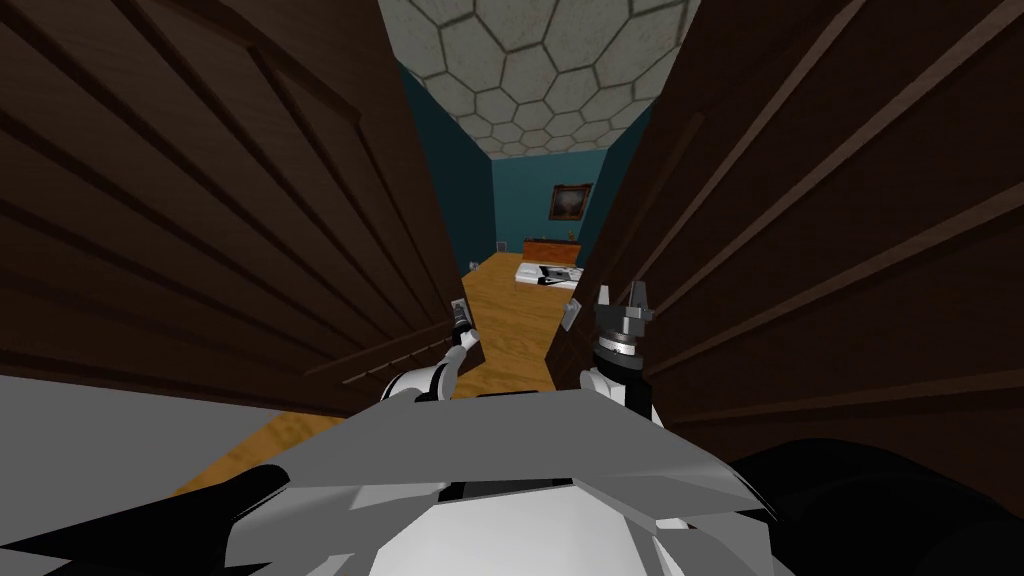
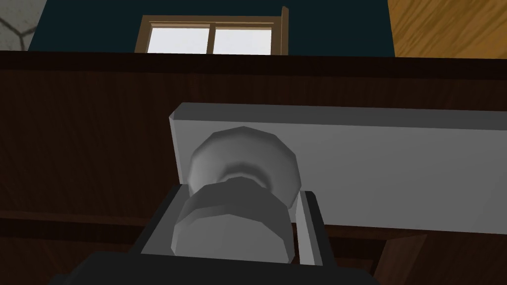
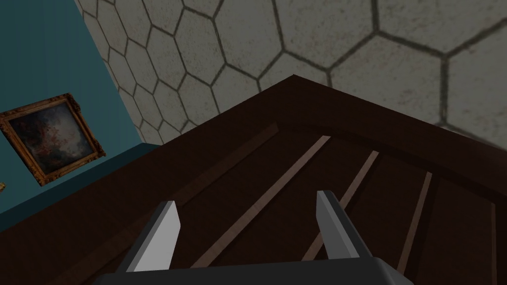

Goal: Push the door open

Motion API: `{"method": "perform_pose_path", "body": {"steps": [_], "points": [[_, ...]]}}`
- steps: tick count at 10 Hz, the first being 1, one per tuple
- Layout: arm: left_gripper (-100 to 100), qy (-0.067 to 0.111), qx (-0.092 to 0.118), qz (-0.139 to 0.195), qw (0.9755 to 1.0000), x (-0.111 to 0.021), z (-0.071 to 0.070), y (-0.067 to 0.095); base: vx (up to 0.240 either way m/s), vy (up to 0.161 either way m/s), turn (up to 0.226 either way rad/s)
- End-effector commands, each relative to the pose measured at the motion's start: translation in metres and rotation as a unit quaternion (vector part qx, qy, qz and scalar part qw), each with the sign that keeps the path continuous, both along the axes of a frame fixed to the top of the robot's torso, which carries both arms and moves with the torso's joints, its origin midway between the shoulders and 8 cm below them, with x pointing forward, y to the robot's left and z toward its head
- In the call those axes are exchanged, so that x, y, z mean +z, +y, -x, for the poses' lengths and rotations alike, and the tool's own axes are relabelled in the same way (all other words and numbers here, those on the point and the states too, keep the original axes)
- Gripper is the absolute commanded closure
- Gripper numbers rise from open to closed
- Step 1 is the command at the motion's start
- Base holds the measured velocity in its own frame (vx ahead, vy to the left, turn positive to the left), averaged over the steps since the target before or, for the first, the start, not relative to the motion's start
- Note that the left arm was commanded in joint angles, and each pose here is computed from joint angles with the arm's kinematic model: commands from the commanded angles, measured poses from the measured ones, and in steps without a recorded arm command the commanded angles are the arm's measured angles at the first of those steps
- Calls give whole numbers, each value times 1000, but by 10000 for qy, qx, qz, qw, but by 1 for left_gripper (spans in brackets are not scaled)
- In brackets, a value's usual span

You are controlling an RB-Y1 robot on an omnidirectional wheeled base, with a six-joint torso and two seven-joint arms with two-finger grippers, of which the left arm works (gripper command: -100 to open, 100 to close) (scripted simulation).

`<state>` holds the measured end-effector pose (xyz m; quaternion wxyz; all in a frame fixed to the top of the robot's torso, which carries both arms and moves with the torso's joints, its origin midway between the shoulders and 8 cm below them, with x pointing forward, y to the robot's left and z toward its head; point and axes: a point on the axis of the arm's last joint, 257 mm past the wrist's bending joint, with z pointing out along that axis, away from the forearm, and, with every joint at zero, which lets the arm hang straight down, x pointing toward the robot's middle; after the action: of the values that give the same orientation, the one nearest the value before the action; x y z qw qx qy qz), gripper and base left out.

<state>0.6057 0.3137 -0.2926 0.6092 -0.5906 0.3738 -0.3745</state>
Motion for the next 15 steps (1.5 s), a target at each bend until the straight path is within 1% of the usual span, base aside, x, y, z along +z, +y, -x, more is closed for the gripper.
{"method": "perform_pose_path", "body": {"steps": [1, 4, 5, 7, 8, 9, 10, 12, 13, 14, 15], "points": [[100, -1, 4, -4, 10000, 0, 0, 1, -28, -7, -7], [100, -1, 4, -4, 10000, 0, 0, 1, -4, -1, -1], [100, 10, 187, -58, 9998, 1, 3, 21, 89, -30, -24], [100, 1, 189, -59, 9998, 2, 3, 21, 98, -4, 26], [100, -4, 370, -90, 9993, 4, 6, 38, 167, 29, -16], [100, -4, 370, -90, 9993, 4, 6, 38, 164, 3, -2], [100, -202, 399, -109, 9989, 22, 2, 41, 60, -11, 36], [100, -44, 376, -93, 9992, 8, 5, 39, 10, 8, -5], [100, -4, 370, -90, 9993, 4, 6, 38, -10, -2, -11], [100, -9, 561, -90, 9984, 6, 10, 53, 108, 2, -10], [100, -8, 606, -85, 9981, 6, 11, 56, 145, -30, 44]]}}
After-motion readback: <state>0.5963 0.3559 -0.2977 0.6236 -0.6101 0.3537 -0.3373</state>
